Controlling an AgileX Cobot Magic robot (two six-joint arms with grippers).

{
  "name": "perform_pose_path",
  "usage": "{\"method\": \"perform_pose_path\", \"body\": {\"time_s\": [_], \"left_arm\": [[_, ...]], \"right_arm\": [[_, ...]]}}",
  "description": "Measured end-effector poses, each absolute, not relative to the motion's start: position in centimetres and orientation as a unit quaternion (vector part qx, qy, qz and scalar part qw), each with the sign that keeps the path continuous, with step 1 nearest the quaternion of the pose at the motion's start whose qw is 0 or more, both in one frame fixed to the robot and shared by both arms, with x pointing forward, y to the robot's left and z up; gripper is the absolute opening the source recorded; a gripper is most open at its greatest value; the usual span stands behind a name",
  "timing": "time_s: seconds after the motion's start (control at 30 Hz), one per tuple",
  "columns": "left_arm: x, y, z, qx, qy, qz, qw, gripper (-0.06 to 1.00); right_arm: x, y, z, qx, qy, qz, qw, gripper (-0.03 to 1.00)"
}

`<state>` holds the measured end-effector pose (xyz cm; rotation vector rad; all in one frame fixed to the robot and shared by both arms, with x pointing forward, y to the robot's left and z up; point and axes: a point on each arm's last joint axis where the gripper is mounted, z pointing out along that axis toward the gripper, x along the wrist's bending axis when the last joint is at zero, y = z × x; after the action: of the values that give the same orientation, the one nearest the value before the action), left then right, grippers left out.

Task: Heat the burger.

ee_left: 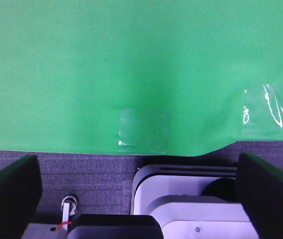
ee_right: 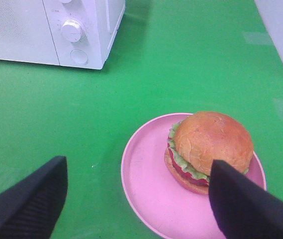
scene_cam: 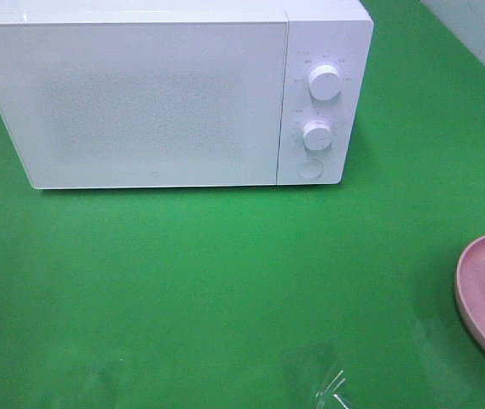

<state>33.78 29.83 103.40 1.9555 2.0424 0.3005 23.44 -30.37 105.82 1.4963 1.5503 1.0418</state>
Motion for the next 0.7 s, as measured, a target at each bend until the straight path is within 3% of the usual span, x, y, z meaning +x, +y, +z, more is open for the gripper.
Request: {"method": "perform_pose_path", "body": {"time_s": [0.2,0.27,0.7], "left_arm": [[31.9,29.9,104.0,0.669,0.695,0.171,0.202,0.98],[30.5,29.9,105.0,0.654,0.677,0.225,0.252,0.98],[26.2,30.0,105.2,0.627,0.634,0.319,0.321,0.98]], "right_arm": [[23.4,-30.4,105.8,0.582,0.603,0.405,0.366,0.75],[23.4,-30.4,105.8,0.582,0.603,0.405,0.366,0.75],[23.4,-30.4,105.8,0.582,0.603,0.405,0.366,0.75]]}}
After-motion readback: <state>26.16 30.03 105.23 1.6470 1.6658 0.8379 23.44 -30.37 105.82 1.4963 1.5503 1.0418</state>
